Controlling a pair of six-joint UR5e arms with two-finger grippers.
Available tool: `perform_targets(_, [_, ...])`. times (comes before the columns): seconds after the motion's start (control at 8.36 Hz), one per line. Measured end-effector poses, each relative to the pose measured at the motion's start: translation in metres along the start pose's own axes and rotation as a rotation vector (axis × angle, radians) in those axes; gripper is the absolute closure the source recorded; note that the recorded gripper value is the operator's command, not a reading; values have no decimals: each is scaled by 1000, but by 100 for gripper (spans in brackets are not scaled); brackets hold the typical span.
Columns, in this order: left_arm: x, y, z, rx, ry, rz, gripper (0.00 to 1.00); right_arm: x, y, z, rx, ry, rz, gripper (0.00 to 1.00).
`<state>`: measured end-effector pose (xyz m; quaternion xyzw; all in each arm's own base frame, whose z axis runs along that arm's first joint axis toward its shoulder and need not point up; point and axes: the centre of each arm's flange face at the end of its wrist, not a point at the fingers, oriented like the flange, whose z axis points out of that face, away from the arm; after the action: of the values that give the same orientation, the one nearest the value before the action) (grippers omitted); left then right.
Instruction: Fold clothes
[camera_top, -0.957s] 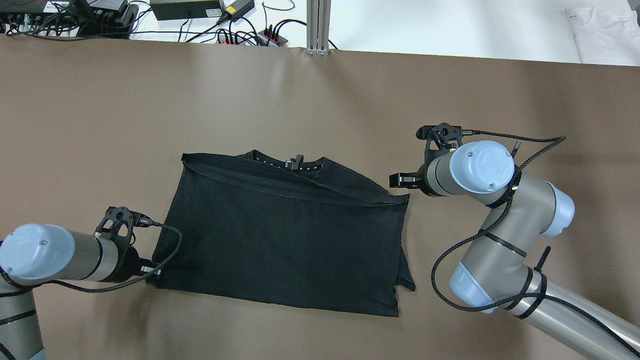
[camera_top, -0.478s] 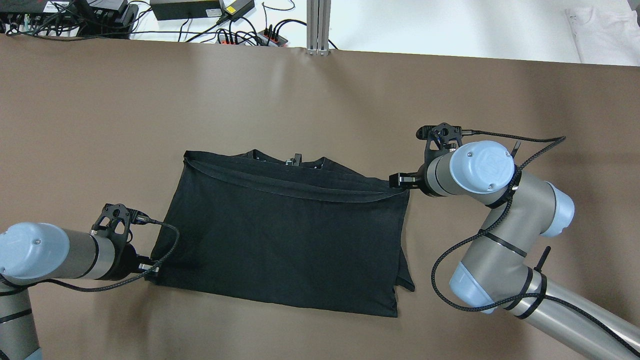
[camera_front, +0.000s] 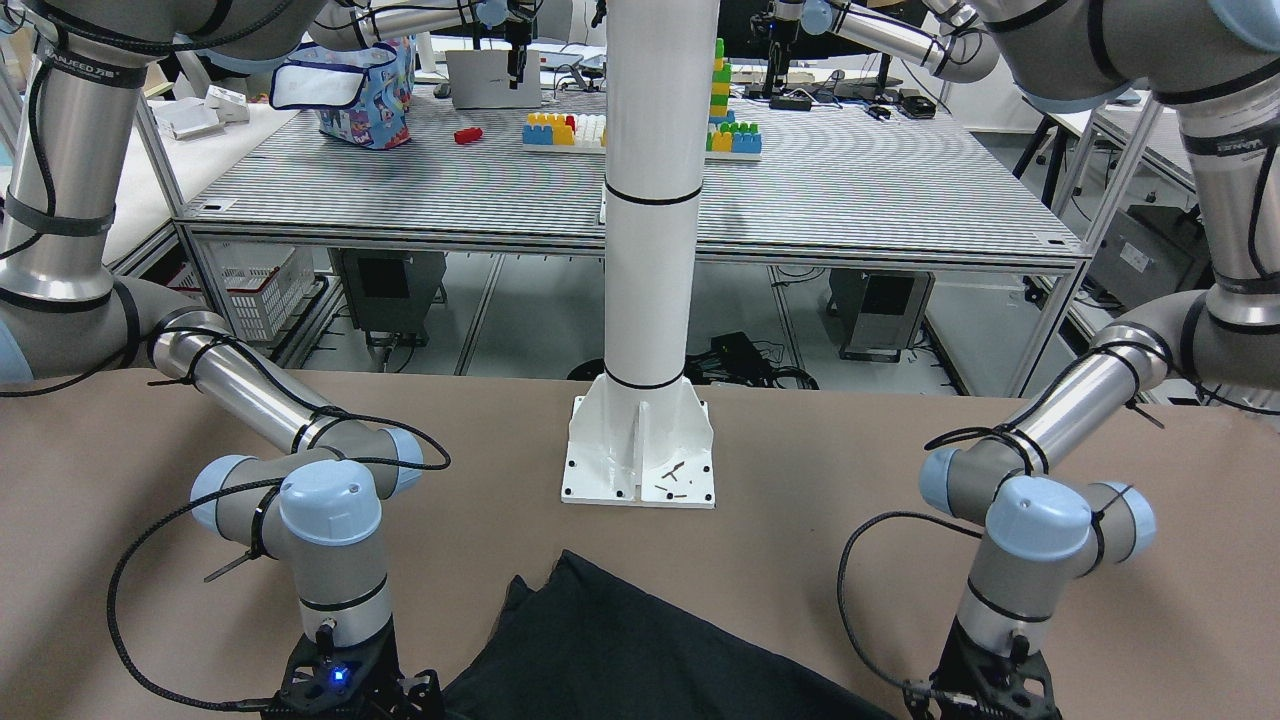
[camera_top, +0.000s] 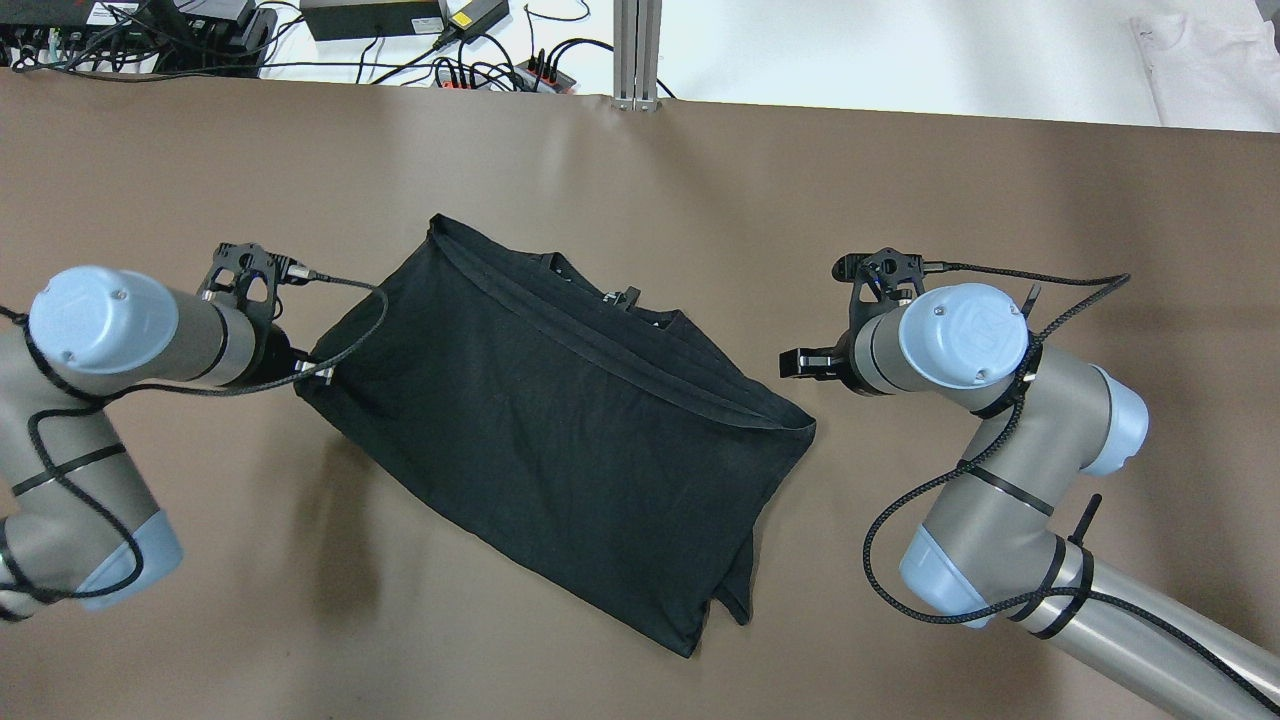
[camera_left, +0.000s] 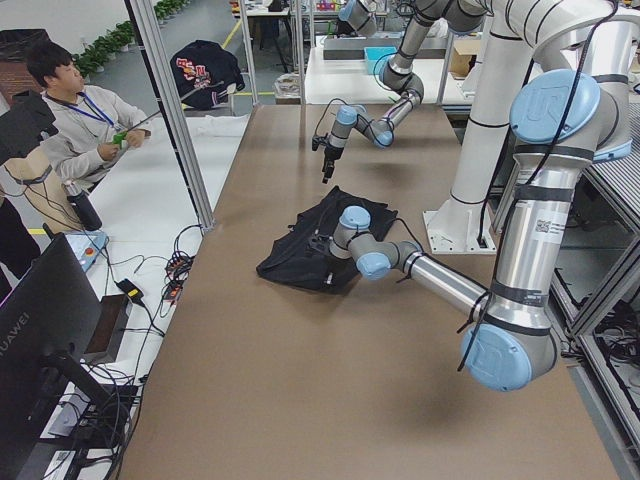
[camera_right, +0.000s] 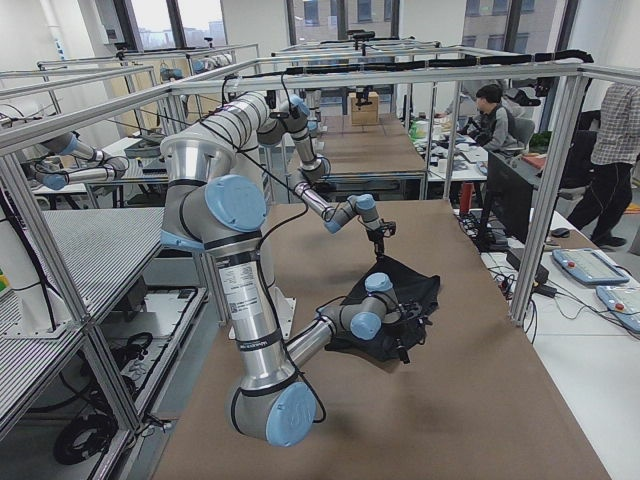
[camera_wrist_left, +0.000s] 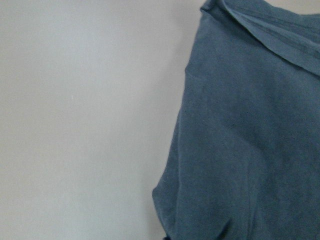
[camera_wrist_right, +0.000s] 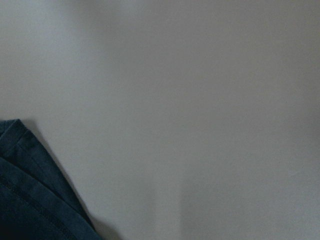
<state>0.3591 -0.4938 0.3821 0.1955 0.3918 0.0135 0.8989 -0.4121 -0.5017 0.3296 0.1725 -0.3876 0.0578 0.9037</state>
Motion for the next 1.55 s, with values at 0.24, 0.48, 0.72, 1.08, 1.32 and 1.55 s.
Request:
perform_targets(0.24, [19,-88,28,40,-44,-2,100,1,1,1,-1,2,-1,6])
perform_targets(0.48, [49,-196,69,64,-86,11,100,3,1,2,-3,5,-2,6])
perform_targets(0.72, [87,-279,78,90,-97,17,100,4,2,2,-3,5,-2,6])
perform_targets(1.08, [104,-331,67,124,-95,91,0,2,2,1,-2,0,-2,6])
perform_targets(1.32, [79,-343,57,140,-89,142,0,-1,1,0,1,-3,9,8])
perform_targets(1.55, [54,-344,43,130,-40,142,0,-8,5,1,-3,-9,103,11])
